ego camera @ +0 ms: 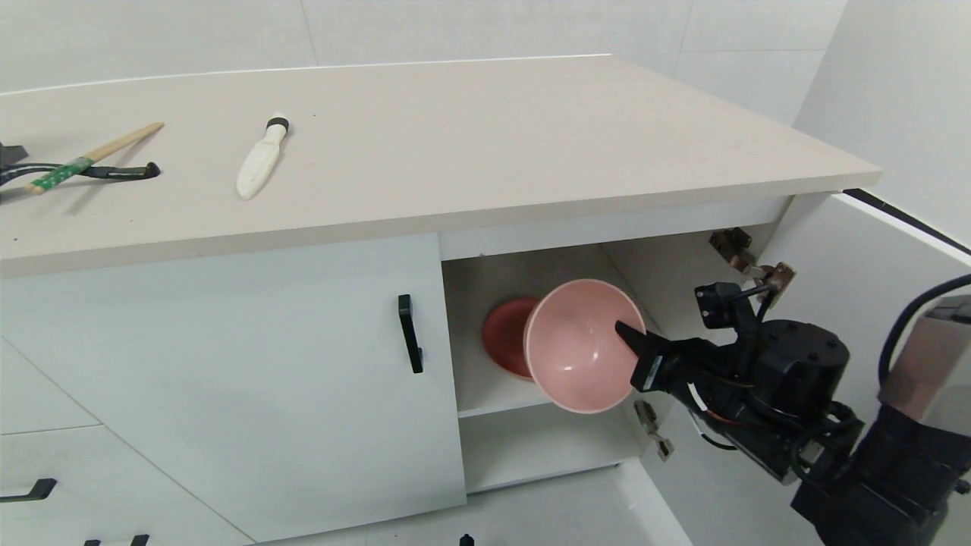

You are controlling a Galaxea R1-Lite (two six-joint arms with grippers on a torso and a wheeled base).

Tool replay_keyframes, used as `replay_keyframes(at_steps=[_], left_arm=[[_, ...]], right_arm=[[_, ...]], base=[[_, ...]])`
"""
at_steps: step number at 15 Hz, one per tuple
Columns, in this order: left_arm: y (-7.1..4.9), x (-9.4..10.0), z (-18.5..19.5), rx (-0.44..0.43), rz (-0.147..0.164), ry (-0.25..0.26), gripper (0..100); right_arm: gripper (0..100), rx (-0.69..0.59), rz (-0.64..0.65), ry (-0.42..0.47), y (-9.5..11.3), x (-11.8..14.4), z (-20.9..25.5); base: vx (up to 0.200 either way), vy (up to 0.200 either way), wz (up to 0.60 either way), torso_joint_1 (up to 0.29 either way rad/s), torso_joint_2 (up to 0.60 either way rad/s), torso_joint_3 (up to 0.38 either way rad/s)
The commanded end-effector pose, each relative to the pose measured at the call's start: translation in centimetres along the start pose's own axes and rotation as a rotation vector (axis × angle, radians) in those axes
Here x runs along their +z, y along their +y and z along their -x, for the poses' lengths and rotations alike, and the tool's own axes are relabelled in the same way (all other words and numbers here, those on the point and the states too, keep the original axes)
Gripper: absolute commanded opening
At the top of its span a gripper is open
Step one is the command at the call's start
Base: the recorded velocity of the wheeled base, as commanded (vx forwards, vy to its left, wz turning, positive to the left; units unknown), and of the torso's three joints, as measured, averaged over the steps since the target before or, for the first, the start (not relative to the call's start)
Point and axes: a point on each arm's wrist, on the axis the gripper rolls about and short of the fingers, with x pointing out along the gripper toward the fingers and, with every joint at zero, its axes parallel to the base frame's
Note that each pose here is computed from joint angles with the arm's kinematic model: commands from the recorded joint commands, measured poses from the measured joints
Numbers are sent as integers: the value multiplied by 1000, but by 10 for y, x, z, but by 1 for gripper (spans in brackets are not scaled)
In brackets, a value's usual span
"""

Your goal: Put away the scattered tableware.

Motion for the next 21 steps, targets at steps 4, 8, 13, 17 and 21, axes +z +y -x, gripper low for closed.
replay_keyframes(at_steps=[4,8,13,17,21], left_arm=[[0,-1,2,23,1,-33,100],[0,-1,4,21,0,-51,100],[0,-2,6,10,0,-77,100],[-1,-2,6,-16,-3,-80,100],[-2,-3,6,-49,-13,-74,100]], right_arm=[[0,61,13,42,-16,-28,-49],[0,72,84,51,-24,-35,-60],[0,119,151,7,-26,-27,-72],[0,114,149,28,-27,-28,-85],[0,100,146,45,-30,-25,-104]], base=[[0,0,0,0,0,0],[0,0,0,0,0,0],[0,0,0,0,0,0],[0,0,0,0,0,0],[0,0,0,0,0,0]])
